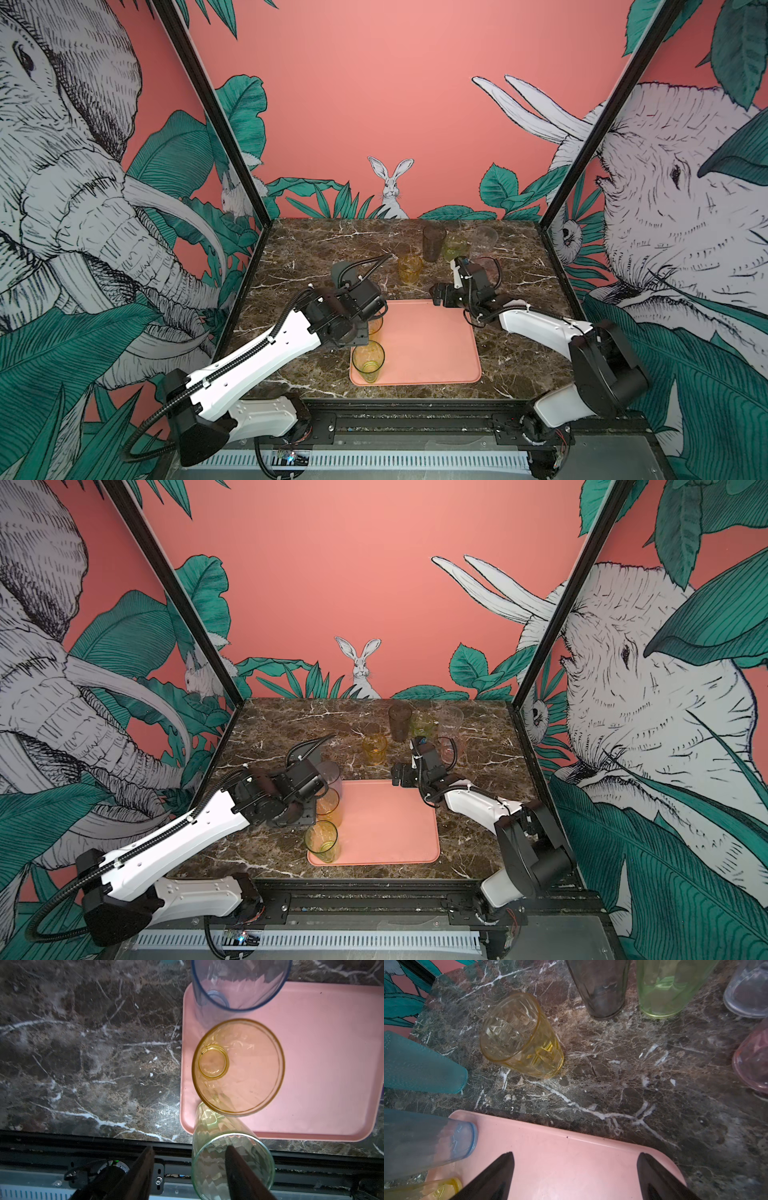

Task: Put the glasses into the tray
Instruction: 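Lower the green glass onto the tray and open the left gripper, then raise the left gripper from the tray while the right gripper reaches beyond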

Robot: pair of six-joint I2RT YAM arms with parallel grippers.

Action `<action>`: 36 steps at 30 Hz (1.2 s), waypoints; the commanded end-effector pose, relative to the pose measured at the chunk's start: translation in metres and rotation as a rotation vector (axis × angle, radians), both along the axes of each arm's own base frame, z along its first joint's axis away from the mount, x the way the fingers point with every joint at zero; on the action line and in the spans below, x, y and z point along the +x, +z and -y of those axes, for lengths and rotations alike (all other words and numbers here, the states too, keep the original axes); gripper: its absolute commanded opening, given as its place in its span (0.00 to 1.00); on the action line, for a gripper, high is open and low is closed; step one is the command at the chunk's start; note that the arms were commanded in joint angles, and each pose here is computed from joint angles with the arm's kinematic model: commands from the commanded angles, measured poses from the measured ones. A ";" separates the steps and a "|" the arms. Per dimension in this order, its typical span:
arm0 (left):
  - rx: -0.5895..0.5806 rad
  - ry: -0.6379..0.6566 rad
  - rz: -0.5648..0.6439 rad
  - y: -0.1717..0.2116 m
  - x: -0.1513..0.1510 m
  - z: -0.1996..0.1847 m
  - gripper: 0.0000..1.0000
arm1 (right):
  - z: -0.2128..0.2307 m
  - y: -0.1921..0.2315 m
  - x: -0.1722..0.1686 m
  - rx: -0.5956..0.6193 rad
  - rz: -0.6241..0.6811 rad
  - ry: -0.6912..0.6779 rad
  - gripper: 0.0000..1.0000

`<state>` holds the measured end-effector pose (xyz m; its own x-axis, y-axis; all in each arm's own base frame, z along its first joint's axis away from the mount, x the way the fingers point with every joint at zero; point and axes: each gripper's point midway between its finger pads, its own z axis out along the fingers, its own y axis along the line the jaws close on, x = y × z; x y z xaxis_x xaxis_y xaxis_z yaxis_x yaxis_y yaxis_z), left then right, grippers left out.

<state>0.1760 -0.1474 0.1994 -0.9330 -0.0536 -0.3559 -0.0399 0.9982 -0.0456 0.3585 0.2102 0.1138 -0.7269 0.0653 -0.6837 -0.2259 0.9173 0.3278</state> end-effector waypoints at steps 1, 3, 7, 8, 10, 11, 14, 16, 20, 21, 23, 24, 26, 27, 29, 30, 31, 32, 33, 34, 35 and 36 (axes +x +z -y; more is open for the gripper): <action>0.013 -0.020 0.098 0.027 0.012 -0.013 0.62 | 0.005 0.024 0.003 -0.026 0.063 -0.013 0.94; 0.020 -0.029 0.149 0.040 0.020 -0.016 0.66 | 0.006 0.031 0.002 -0.036 0.058 -0.008 0.94; 0.067 -0.033 0.255 0.061 0.034 -0.026 0.73 | 0.010 0.048 -0.001 -0.049 0.048 -0.017 0.94; 0.072 -0.036 0.277 0.065 0.037 -0.028 0.74 | 0.011 0.054 -0.001 -0.047 0.052 -0.024 0.94; 0.079 -0.048 0.324 0.071 0.041 -0.030 0.76 | 0.012 0.069 0.000 -0.043 0.057 -0.032 0.94; 0.082 -0.052 0.343 0.073 0.042 -0.031 0.78 | 0.013 0.076 0.000 -0.045 0.059 -0.038 0.93; 0.072 -0.093 0.407 0.075 0.045 -0.031 0.83 | 0.014 0.099 0.003 -0.045 0.065 -0.052 0.93; 0.060 -0.112 0.459 0.078 0.046 -0.033 0.89 | 0.014 0.117 0.006 -0.044 0.076 -0.064 0.92; 0.079 -0.113 0.521 0.075 0.044 -0.045 0.99 | 0.016 0.146 0.013 -0.055 0.091 -0.086 0.92; 0.088 -0.114 0.530 0.072 0.043 -0.048 0.99 | 0.015 0.159 0.016 -0.054 0.113 -0.091 0.92; 0.110 -0.122 0.540 0.066 0.042 -0.053 0.99 | 0.018 0.170 0.022 -0.080 0.129 -0.104 0.92; 0.123 -0.118 0.543 0.064 0.041 -0.056 1.00 | 0.020 0.175 0.024 -0.092 0.135 -0.113 0.92; 0.146 -0.117 0.543 0.059 0.040 -0.061 1.00 | 0.022 0.186 0.030 -0.113 0.154 -0.127 0.92; 0.160 -0.114 0.543 0.058 0.040 -0.063 1.00 | 0.022 0.192 0.033 -0.118 0.163 -0.131 0.92; 0.182 -0.107 0.546 0.056 0.039 -0.069 1.00 | 0.022 0.200 0.039 -0.130 0.177 -0.137 0.92; 0.193 -0.105 0.550 0.055 0.039 -0.071 0.99 | 0.021 0.204 0.042 -0.136 0.183 -0.138 0.92; 0.203 -0.102 0.558 0.055 0.038 -0.074 0.99 | 0.021 0.206 0.046 -0.147 0.185 -0.142 0.92; 0.213 -0.100 0.563 0.055 0.038 -0.076 0.99 | 0.022 0.210 0.050 -0.155 0.189 -0.151 0.92; 0.223 -0.097 0.570 0.055 0.038 -0.079 1.00 | 0.022 0.211 0.054 -0.166 0.185 -0.155 0.93; 0.232 -0.095 0.578 0.056 0.037 -0.082 0.99 | 0.022 0.213 0.059 -0.172 0.184 -0.159 0.93; 0.239 -0.091 0.584 0.056 0.037 -0.084 0.99 | 0.022 0.214 0.063 -0.177 0.182 -0.162 0.92; 0.246 -0.086 0.590 0.057 0.037 -0.086 0.99 | 0.022 0.209 0.070 -0.190 0.172 -0.167 0.92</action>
